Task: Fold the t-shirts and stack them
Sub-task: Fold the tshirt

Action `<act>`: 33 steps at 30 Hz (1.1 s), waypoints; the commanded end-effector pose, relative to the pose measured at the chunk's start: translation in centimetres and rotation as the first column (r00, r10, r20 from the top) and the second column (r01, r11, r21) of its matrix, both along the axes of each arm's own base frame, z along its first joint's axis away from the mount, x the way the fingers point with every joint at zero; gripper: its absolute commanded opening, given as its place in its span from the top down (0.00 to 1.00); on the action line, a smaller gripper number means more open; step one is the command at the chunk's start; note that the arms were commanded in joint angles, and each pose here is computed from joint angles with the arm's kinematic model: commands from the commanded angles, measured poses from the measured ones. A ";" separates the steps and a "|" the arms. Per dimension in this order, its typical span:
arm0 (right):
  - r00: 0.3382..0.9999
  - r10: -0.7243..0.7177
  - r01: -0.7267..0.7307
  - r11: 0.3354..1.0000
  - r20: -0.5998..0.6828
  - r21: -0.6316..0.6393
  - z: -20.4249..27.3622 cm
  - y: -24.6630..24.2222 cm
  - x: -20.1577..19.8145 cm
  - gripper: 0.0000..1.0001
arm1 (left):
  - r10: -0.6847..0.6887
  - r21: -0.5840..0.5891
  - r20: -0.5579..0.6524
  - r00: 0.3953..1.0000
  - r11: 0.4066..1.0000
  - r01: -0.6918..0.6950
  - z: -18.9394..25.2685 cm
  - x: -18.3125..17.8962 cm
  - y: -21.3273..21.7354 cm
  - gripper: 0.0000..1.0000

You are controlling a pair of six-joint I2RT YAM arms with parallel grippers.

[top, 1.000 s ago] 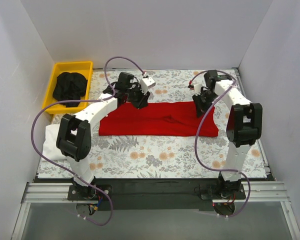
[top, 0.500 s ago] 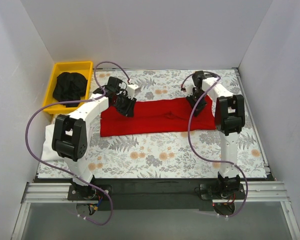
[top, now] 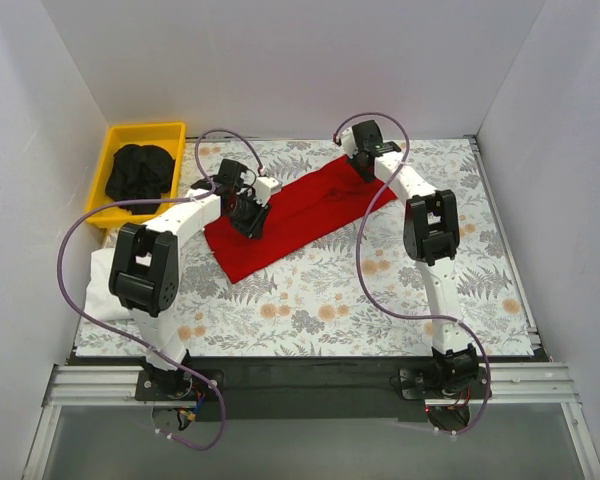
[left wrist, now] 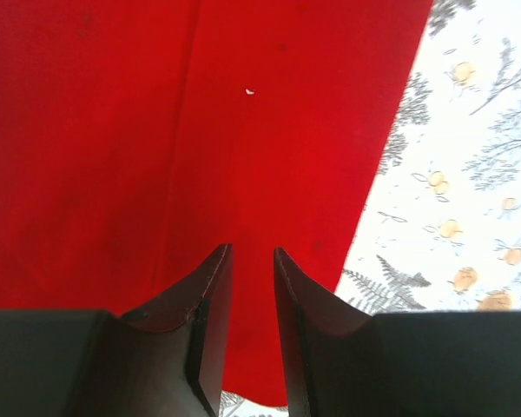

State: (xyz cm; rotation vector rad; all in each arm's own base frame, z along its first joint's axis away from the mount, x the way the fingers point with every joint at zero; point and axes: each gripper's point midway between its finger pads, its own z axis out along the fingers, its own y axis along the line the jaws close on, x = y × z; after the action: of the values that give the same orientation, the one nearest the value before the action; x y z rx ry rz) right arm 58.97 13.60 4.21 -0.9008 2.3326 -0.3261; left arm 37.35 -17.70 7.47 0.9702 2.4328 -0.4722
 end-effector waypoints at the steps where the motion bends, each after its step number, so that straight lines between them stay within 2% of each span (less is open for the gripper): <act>1: 0.932 -0.040 0.013 0.997 0.361 0.078 15.0 -0.6 3.0 0.74 | -0.041 0.057 0.033 0.999 0.998 0.039 -0.7 0.9 -0.3 0.76; 3: 0.928 -0.035 0.001 0.996 0.371 0.092 16.4 -0.6 2.3 0.71 | -0.071 0.081 0.035 0.997 0.994 0.068 -1.3 0.5 -0.9 0.77; 7: 0.924 -0.043 0.004 0.995 0.379 0.104 18.9 -1.5 0.1 0.58 | -0.092 0.178 0.027 0.995 0.980 0.086 -3.6 -0.2 -0.9 0.78; 10: 0.940 -0.046 0.000 0.991 0.339 0.135 19.7 -2.1 -1.5 0.53 | -0.113 0.229 0.000 0.994 0.967 0.110 -5.2 -1.3 -0.4 0.79; 13: 0.973 -0.047 0.006 0.984 0.228 0.176 19.4 -3.1 -4.1 0.48 | -0.159 0.264 -0.034 0.987 0.951 0.162 -6.4 -3.3 0.3 0.79; 15: 0.983 -0.055 0.015 0.974 0.173 0.227 19.2 -3.9 -5.3 0.46 | -0.249 0.294 -0.059 0.967 0.921 0.255 -6.8 -5.3 -0.3 0.80; 19: 0.997 -0.061 0.045 0.947 0.040 0.319 18.6 -5.3 -9.0 0.43 | -0.406 0.314 -0.147 0.902 0.846 0.431 -7.5 -12.4 -1.9 0.82; 20: 0.997 -0.078 0.069 0.941 0.015 0.331 18.3 -6.3 -9.5 0.44 | -0.471 0.282 -0.189 0.862 0.815 0.507 -7.4 -15.3 -3.5 0.82; 22: 0.996 -0.068 0.086 0.926 -0.062 0.367 17.5 -6.5 -11.4 0.44 | -0.520 0.249 -0.226 0.824 0.787 0.564 -7.0 -18.4 -4.9 0.83; 23: 0.994 -0.078 0.103 0.922 -0.082 0.374 17.2 -7.2 -11.8 0.44 | -0.579 0.220 -0.247 0.777 0.748 0.627 -6.7 -21.0 -6.4 0.83; 25: 0.989 -0.077 0.121 0.917 -0.128 0.381 16.4 -7.8 -13.1 0.45 | -0.617 0.171 -0.271 0.739 0.724 0.668 -6.2 -23.7 -8.4 0.84; 27: 0.986 -0.075 0.130 0.911 -0.152 0.391 16.0 -8.2 -13.8 0.45 | -0.711 0.076 -0.264 0.651 0.658 0.749 -4.2 -27.6 -12.5 0.84; 28: 0.983 -0.069 0.132 0.911 -0.172 0.389 15.4 -8.2 -14.4 0.46 | -0.711 0.042 -0.276 0.647 0.663 0.747 -3.6 -28.8 -14.0 0.84; 29: 0.980 -0.066 0.136 0.910 -0.187 0.393 15.0 -8.1 -14.7 0.47 | -0.741 -0.018 -0.222 0.634 0.653 0.757 -1.2 -29.2 -17.2 0.83; 30: 0.978 -0.042 0.125 0.899 -0.202 0.419 14.7 -7.5 -15.0 0.49 | -0.749 -0.085 -0.239 0.618 0.650 0.755 -0.4 -29.8 -18.6 0.83; 31: 0.969 -0.027 0.134 0.890 -0.244 0.435 13.8 -7.0 -15.8 0.54 | -0.725 -0.102 -0.237 0.646 0.680 0.726 0.4 -29.1 -19.5 0.83; 32: 0.964 -0.007 0.132 0.881 -0.267 0.455 13.4 -6.3 -16.2 0.59 | -0.725 -0.131 -0.182 0.665 0.688 0.714 2.4 -27.8 -21.2 0.83; 33: 0.956 0.015 0.133 0.869 -0.294 0.476 12.7 -5.5 -16.5 0.68 | -0.721 -0.180 -0.166 0.673 0.693 0.698 3.8 -27.2 -21.8 0.83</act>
State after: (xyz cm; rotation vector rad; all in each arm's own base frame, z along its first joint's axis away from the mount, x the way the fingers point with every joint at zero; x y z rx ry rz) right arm 44.61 5.11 16.56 -0.6226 2.5292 0.2052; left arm 8.55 -36.71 5.48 2.1159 2.0740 -0.7707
